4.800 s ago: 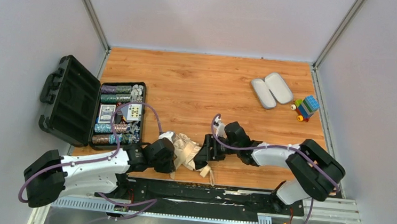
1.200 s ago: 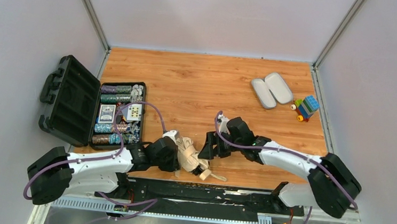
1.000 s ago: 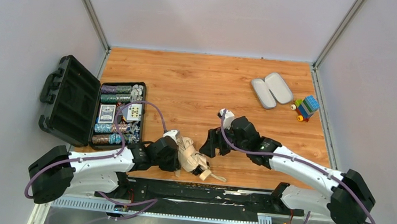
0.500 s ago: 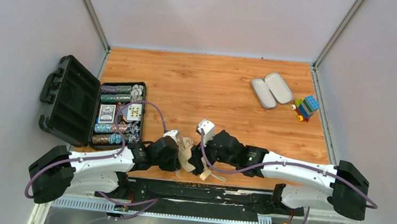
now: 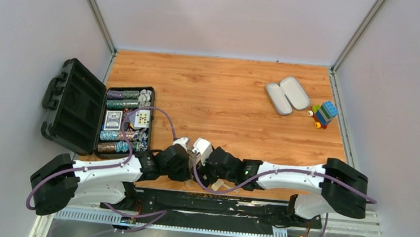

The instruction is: Put away the umbrella

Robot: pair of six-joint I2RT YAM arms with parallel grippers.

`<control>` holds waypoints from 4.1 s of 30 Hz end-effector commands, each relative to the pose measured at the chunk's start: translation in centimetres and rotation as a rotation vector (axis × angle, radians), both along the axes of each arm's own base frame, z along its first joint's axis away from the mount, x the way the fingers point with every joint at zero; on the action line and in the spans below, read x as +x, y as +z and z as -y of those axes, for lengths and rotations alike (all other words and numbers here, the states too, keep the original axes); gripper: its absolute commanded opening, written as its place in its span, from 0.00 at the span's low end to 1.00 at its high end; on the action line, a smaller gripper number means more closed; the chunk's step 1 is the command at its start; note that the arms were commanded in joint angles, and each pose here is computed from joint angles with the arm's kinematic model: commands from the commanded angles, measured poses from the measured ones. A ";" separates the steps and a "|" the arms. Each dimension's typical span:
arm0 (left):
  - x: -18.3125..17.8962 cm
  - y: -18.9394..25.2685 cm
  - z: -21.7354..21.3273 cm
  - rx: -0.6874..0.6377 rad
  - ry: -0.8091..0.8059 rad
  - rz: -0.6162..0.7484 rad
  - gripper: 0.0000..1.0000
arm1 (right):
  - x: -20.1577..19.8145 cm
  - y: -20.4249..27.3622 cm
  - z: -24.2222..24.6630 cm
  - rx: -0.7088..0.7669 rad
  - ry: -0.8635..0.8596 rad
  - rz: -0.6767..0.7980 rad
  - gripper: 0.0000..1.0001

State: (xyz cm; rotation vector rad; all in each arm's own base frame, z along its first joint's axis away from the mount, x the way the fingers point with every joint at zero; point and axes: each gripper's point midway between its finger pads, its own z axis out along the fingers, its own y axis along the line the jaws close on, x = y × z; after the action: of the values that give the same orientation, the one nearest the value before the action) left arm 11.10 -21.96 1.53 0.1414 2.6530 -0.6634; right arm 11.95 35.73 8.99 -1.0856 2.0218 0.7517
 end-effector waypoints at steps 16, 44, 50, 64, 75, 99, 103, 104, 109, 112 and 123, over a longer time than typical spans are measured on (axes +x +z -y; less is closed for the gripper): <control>-1.3 -2.7 -5.0 0.194 0.013 -0.048 0.00 | 1.8 -11.5 3.6 -0.339 -0.095 0.196 0.51; -2.9 -4.7 -6.1 0.166 0.012 -0.068 0.00 | -0.5 -10.6 2.3 0.288 -0.170 -0.937 0.04; -1.9 -4.2 -5.7 0.151 0.035 -0.022 0.00 | 0.7 -9.5 3.3 0.179 -0.199 -0.812 0.37; -1.0 -3.5 -4.5 0.135 0.036 -0.013 0.00 | 4.2 -0.2 4.8 0.051 -0.214 -0.404 0.76; -0.9 -3.4 -4.4 0.131 0.035 -0.015 0.00 | 2.2 2.2 1.8 -0.044 -0.097 0.178 0.81; -1.4 -2.4 -4.8 0.120 0.041 -0.030 0.00 | 1.7 -8.4 2.8 -0.305 -0.143 0.306 0.19; -0.9 0.9 -4.7 0.122 0.012 0.009 0.00 | -0.1 -4.9 -0.2 -0.016 -0.027 -0.063 0.01; -0.7 2.0 -4.8 0.123 0.010 0.021 0.00 | -0.4 -3.6 -0.6 0.087 -0.014 -0.206 0.00; -1.7 4.3 -2.2 -0.030 -0.057 -0.002 0.00 | 1.0 -0.5 0.5 0.422 -0.094 -0.657 0.00; -2.6 2.4 -1.5 -0.066 -0.058 -0.043 0.00 | 1.1 -1.0 1.0 0.473 -0.099 -0.789 0.00; -2.8 -2.9 -2.3 0.047 -0.035 -0.061 0.00 | 0.2 -5.2 2.8 0.556 -0.159 -1.092 0.01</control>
State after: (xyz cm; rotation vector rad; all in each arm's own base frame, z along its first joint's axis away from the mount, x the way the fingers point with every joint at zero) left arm 10.75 -23.16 2.99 0.1580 2.5729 -0.8080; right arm 12.55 33.57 3.81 -0.2729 2.3683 1.8885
